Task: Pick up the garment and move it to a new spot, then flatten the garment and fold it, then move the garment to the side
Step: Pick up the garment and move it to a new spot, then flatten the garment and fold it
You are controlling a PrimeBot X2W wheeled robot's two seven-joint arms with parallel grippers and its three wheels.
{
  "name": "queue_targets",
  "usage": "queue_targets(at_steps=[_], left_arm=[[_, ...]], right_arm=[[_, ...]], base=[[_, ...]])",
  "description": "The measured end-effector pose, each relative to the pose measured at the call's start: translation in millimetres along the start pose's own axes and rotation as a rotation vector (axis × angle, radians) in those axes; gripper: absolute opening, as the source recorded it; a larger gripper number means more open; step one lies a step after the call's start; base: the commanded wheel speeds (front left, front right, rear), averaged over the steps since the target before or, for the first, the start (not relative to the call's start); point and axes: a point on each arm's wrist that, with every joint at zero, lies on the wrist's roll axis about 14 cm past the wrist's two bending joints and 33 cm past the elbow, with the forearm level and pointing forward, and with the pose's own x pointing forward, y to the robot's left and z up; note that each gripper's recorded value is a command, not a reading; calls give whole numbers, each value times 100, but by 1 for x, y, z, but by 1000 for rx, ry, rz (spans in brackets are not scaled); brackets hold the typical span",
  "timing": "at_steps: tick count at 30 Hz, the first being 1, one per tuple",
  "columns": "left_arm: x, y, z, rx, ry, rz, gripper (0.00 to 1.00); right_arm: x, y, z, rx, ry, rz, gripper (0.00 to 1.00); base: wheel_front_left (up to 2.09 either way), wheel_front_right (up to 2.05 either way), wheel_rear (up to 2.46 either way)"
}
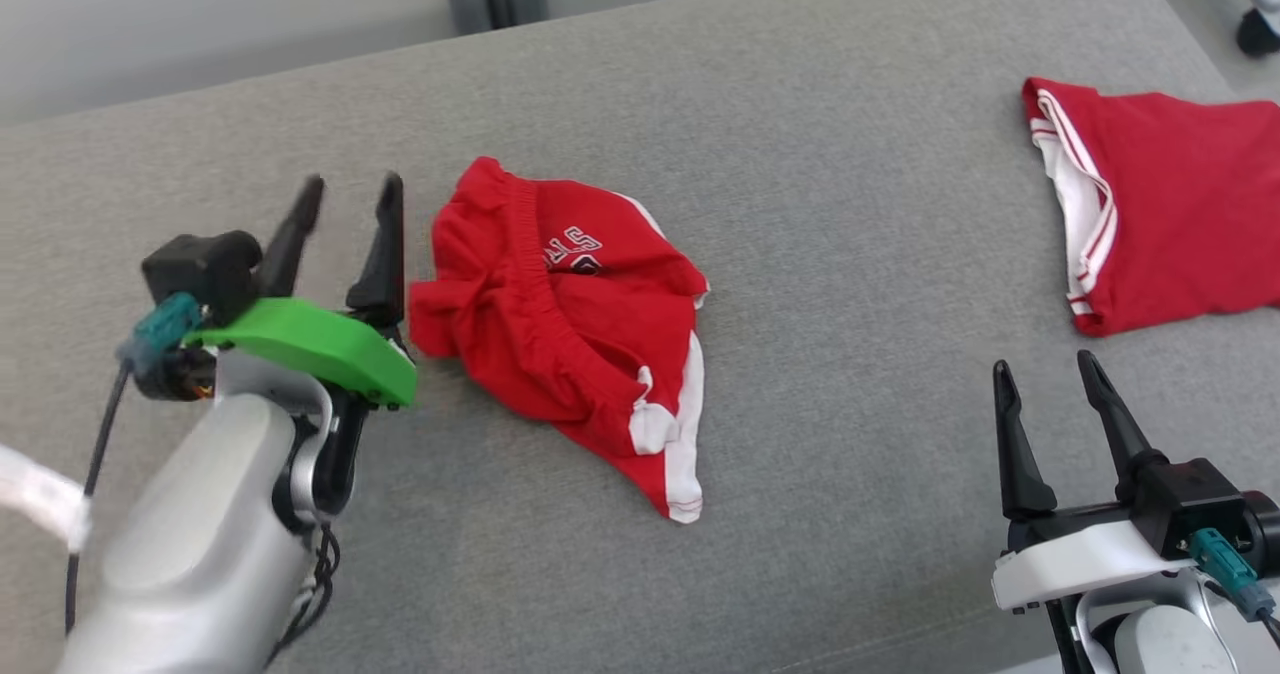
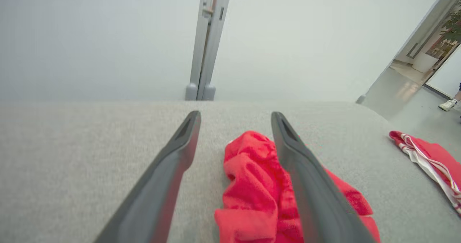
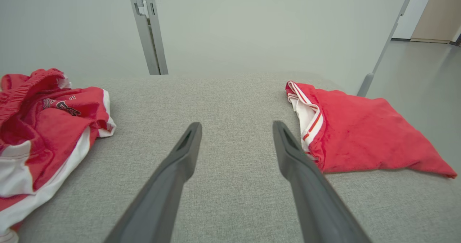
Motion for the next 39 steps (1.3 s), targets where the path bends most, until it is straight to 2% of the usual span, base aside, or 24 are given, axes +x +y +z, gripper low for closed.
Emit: queue_targets(at_steps=[2,5,8,12,18,22,33,36,39], left_arm=[[-19,-2,14,65,-77,7,100],[-57,-5,4,116,-99,31,100],[-85,2,17,148,-164,88,100],[-125,21,12,204,-164,188,100],[-171,43,1,208,-147,303,100],[-190,41,-6,215,-131,297,100],[-202,40,-8,222,-135,302,100],[-190,27,-10,222,-131,247,100],[-161,-3,-4,238,-153,131,100]], right_arm=[[3,4,5,-16,-17,16,100],[5,7,13,-29,-43,28,100],[4,7,16,-33,-52,29,100],[4,11,20,-42,-66,45,100],[-2,27,21,-45,-69,97,100],[-9,33,16,-44,-55,116,100],[-18,39,12,-33,-44,137,100],[-18,38,13,-33,-45,131,100],[-17,39,15,-30,-52,133,100]], base=[[0,0,0],[0,0,0],[0,0,0],[0,0,0],[0,0,0],[0,0,0],[0,0,0],[0,0,0],[0,0,0]])
